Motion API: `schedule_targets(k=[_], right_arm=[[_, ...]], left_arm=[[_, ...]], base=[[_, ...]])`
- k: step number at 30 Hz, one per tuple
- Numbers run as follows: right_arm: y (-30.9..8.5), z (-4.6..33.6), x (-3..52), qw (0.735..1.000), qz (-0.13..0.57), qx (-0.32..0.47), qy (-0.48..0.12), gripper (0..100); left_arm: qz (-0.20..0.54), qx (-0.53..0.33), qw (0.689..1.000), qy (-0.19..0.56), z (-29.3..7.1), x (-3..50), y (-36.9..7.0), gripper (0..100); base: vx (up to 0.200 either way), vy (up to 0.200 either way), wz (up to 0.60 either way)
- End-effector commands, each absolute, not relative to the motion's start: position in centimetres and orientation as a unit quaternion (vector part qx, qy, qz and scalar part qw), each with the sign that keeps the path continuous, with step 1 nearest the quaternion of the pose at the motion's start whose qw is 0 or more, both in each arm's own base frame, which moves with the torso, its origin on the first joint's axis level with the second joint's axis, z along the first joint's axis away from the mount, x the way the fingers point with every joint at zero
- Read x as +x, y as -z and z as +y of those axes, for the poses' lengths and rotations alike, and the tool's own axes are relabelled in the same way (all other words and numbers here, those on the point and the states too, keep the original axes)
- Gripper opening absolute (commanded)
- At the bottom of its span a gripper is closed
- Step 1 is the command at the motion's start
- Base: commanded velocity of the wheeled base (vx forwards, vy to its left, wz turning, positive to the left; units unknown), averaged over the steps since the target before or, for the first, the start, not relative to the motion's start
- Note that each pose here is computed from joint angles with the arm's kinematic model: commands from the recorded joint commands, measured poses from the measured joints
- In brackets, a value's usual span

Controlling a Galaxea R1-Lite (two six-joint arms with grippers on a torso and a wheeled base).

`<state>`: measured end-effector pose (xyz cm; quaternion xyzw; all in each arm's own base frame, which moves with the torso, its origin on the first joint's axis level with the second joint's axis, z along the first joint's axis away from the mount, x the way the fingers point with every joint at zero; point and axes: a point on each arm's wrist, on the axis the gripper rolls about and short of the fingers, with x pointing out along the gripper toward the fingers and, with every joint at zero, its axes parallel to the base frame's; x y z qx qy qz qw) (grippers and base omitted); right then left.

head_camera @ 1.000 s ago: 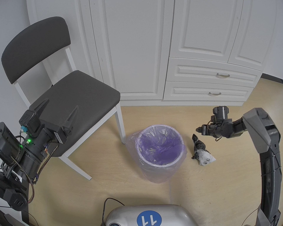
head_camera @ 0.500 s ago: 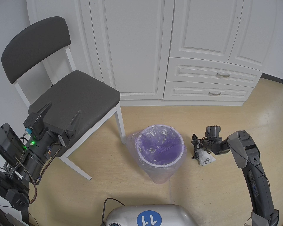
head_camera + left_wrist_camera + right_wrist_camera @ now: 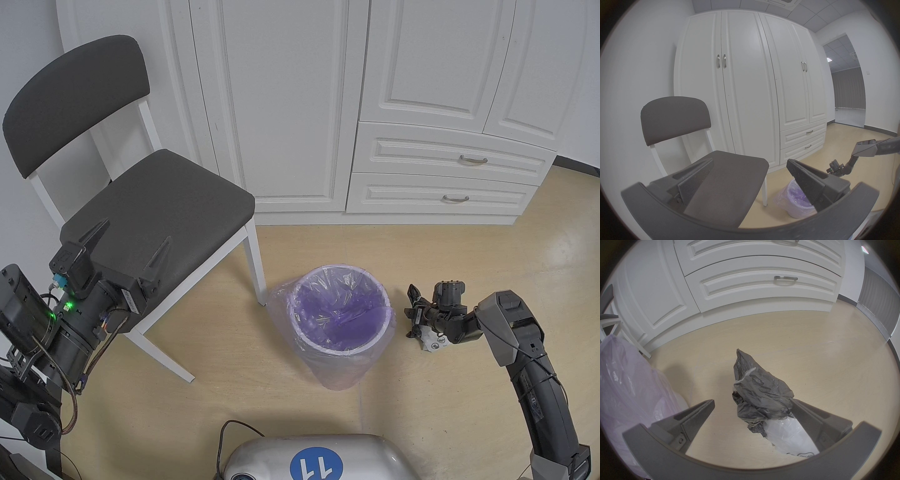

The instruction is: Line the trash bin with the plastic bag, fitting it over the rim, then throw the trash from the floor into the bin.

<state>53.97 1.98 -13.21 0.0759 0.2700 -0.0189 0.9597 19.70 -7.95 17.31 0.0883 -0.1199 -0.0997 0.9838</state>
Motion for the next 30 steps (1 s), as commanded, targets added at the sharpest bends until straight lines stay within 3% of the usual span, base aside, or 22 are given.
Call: schedule_targets(k=[1,2,3,17,25,30], right_arm=[[13.6,2.0,53.9,0.958,0.275,0.075,0.020,100],[13.6,2.0,53.8,0.958,0.276,0.074,0.021,100],[13.6,2.0,53.8,0.958,0.278,0.074,0.021,0],[13.5,1.9,53.9,0.959,0.272,0.076,0.023,0],[13.2,0.7,54.0,0.960,0.262,0.073,0.068,0],[11.4,0.5,54.2,0.972,0.198,0.100,0.081,0]], left_arm=[[-0.118,0.089,0.984,0.100,-7.9,19.6,-17.2,100],[-0.118,0.090,0.984,0.100,-7.9,19.6,-17.2,100],[-0.117,0.090,0.984,0.100,-7.9,19.6,-17.2,100],[-0.097,0.135,0.981,0.100,-8.0,19.6,-16.1,100],[-0.097,0.135,0.981,0.100,-8.0,19.6,-16.1,100],[-0.099,0.136,0.981,0.100,-7.9,19.4,-16.2,100]], base=[[0.000,0.000,0.00],[0.000,0.000,0.00],[0.000,0.000,0.00],[0.000,0.000,0.00],[0.000,0.000,0.00],[0.000,0.000,0.00]])
